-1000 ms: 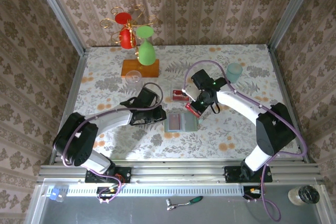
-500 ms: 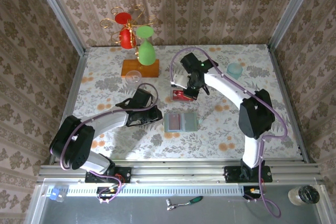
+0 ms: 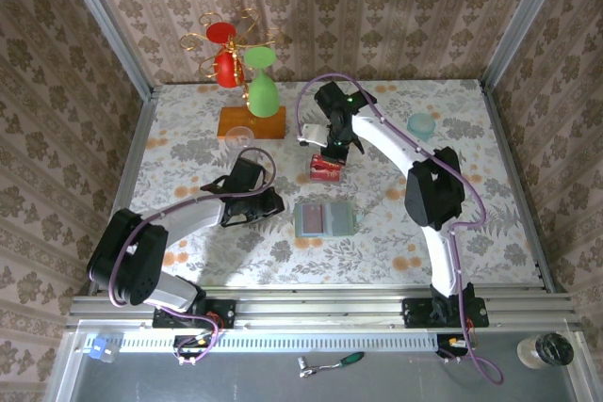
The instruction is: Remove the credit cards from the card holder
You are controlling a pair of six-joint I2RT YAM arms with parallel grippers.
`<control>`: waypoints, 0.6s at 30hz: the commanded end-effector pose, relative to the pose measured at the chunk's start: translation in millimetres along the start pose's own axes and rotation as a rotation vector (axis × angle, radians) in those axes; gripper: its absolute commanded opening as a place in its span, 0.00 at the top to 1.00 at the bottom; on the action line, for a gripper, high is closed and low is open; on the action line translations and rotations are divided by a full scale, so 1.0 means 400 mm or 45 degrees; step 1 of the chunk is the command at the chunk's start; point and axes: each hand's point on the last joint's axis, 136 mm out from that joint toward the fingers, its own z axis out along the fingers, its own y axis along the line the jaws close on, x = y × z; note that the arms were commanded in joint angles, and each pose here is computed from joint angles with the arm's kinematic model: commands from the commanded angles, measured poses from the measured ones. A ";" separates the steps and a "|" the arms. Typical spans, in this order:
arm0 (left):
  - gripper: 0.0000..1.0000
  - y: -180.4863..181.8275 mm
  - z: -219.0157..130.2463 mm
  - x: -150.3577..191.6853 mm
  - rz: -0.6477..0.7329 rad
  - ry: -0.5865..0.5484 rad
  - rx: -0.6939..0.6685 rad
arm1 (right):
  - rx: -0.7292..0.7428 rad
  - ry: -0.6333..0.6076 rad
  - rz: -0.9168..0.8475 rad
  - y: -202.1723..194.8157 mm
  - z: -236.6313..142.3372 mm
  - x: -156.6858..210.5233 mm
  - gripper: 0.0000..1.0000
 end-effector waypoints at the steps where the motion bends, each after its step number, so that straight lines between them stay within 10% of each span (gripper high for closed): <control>1: 0.86 0.004 -0.011 0.003 0.019 -0.001 0.013 | -0.044 0.025 -0.033 0.003 0.007 0.005 1.00; 18: 0.86 0.016 -0.005 -0.006 0.000 0.008 0.007 | -0.002 0.062 -0.016 -0.034 0.033 0.009 0.84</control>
